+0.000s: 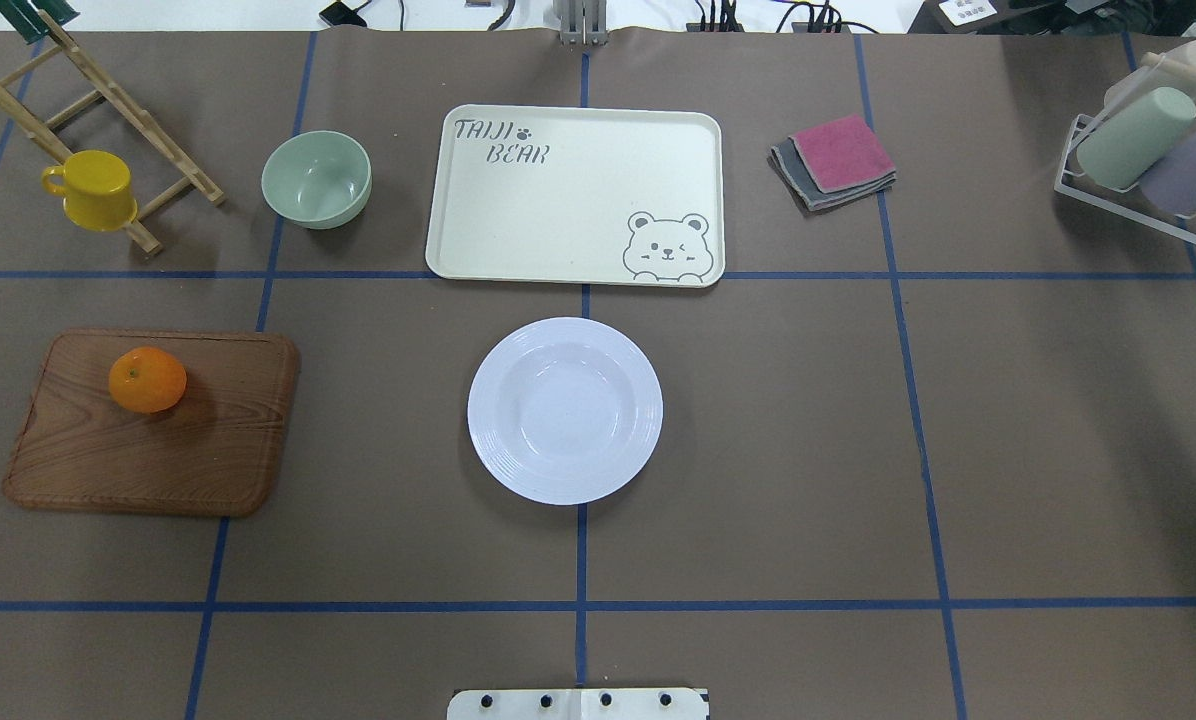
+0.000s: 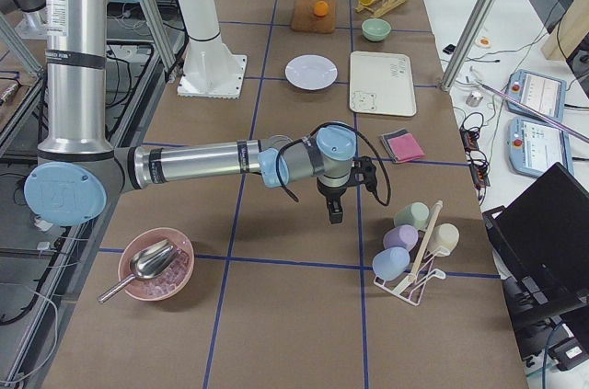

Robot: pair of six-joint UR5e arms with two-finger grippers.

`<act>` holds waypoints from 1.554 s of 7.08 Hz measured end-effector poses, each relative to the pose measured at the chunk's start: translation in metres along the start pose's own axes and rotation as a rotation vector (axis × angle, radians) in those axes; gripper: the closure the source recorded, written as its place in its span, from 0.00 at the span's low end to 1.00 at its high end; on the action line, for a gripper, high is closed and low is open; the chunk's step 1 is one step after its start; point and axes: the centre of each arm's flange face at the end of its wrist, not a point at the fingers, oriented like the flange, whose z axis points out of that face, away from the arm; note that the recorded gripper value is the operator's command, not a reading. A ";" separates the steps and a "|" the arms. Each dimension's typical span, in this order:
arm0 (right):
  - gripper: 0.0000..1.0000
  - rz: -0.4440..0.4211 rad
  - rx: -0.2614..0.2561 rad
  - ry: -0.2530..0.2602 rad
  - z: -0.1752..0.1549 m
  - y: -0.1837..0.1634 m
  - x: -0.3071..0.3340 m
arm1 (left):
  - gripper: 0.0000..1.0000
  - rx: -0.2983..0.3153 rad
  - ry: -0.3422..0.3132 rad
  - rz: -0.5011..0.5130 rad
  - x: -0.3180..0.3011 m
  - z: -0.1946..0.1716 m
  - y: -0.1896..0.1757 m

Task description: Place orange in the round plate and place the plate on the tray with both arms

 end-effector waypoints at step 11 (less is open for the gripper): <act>0.00 0.004 0.004 -0.001 -0.003 0.005 0.000 | 0.01 0.029 0.026 -0.095 0.145 0.030 -0.019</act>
